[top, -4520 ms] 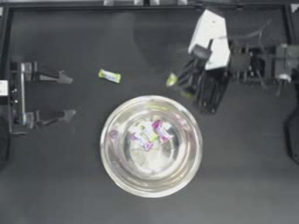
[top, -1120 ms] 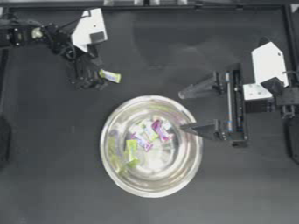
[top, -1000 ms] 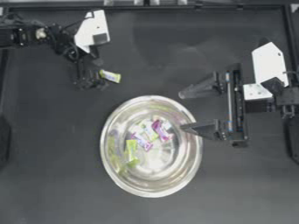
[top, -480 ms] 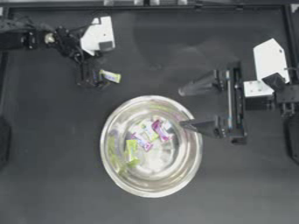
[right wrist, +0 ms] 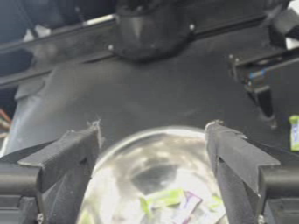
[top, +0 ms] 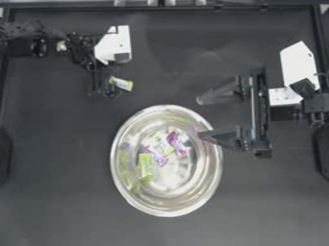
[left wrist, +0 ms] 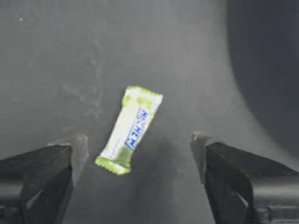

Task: Put candies in bowl

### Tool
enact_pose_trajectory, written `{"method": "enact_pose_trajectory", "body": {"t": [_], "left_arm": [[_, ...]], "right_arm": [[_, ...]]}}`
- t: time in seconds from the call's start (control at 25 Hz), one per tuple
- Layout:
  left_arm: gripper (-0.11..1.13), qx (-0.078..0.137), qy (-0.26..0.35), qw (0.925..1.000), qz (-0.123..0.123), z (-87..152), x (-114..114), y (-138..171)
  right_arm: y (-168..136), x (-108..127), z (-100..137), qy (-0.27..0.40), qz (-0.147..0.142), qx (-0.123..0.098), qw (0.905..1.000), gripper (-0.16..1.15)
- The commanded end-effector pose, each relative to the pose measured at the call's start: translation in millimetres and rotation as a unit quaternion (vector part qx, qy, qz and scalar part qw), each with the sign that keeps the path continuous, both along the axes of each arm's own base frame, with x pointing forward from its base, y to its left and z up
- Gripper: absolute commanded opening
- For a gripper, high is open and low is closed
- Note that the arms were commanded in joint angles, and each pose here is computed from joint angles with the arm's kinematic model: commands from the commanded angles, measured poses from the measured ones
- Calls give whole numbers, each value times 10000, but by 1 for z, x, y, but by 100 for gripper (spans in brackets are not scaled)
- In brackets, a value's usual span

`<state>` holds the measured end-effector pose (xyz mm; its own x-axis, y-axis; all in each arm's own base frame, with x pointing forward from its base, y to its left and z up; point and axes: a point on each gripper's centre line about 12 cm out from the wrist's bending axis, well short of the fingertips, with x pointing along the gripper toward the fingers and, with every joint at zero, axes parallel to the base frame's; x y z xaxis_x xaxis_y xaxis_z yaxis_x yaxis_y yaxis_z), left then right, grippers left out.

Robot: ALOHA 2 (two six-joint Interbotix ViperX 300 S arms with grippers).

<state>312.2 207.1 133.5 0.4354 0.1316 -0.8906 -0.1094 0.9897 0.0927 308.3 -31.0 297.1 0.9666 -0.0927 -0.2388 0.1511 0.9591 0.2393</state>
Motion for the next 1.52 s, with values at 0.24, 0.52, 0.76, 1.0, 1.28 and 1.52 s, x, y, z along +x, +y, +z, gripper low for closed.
{"method": "enact_pose_trajectory", "body": {"t": [0.24,0.52,0.76,1.0,1.28,1.52], "left_arm": [[101,587,14,9953,-770,9,9,2],[101,540,73,9954,-793,2,10,1],[101,503,75,9953,-824,4,19,6],[101,377,177,9953,-877,2,26,9],[101,303,283,9956,-836,-6,20,9],[101,305,347,9952,-860,-10,21,10]], "right_arm": [[0,-1,10,-208,-7,3,9998,100],[0,-1,8,-208,-4,4,9998,100],[0,-1,9,-253,10,-7,9997,100],[0,-1,6,-274,-5,51,9996,100],[1,-1,7,-293,8,13,9996,100],[1,-1,6,-286,8,14,9996,100]]}}
